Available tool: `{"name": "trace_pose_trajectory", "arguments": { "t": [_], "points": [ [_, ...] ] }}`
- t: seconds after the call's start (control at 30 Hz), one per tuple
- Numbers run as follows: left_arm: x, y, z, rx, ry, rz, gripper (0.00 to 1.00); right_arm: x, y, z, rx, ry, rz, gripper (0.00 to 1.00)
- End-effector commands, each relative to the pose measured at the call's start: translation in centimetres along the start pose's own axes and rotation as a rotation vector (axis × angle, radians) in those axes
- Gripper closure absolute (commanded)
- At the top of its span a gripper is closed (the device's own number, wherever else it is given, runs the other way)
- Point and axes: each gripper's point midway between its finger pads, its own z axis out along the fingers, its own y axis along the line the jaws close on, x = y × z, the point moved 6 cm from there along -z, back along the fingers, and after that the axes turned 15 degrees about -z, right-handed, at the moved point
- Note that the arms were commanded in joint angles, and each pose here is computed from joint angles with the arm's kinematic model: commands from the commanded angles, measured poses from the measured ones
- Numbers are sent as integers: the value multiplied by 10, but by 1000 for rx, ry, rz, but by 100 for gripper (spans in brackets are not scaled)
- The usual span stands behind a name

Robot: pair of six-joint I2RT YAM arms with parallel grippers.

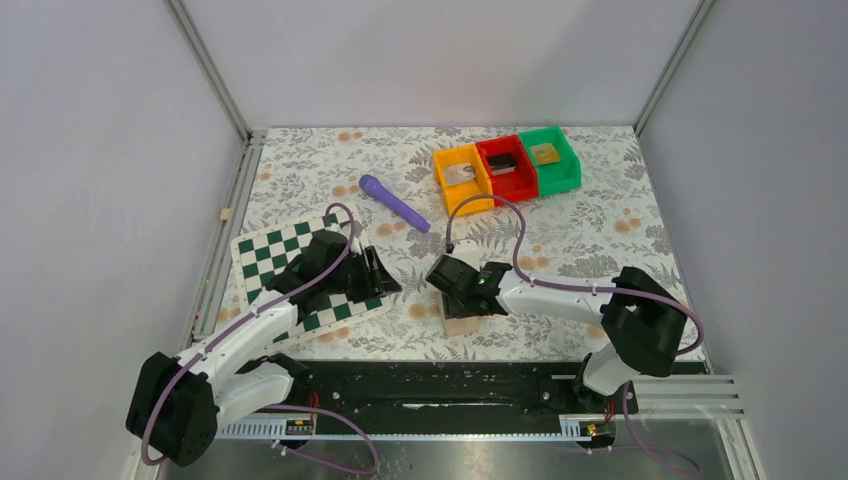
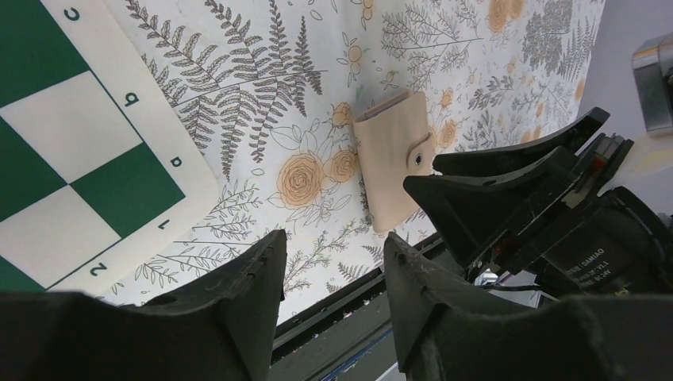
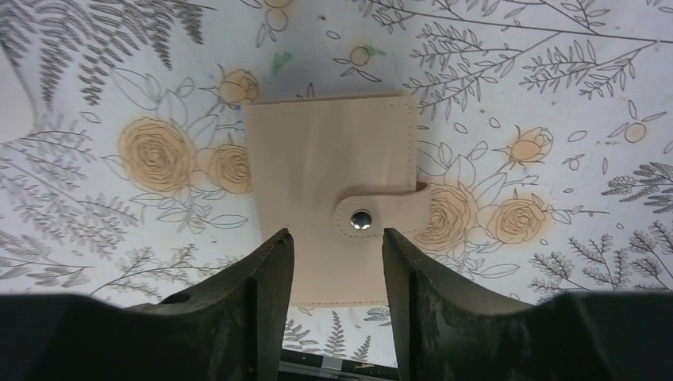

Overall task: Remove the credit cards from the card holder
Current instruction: Open the card holder at the center of the board.

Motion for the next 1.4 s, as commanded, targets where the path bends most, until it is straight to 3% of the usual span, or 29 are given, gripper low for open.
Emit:
{"name": "trace_pose_trajectory", "arguments": {
  "t": [0.0, 0.37, 0.7, 0.87, 1.37],
  "points": [
    [-1, -3, 5, 38, 15, 14, 51, -2, -5, -2, 91, -9, -29, 49],
    [3, 4, 14, 45, 39, -8, 52, 14, -4, 23, 107, 17, -38, 54],
    [6, 4, 16, 77, 41, -9, 52, 23, -12, 22, 113, -8, -16, 86],
    [7, 2, 19, 70, 60, -3, 53, 18, -11, 14, 68, -56, 2, 96],
    [31, -12, 55, 60, 162, 17, 54, 5, -5, -13, -115, -208, -20, 98]
  ]
}}
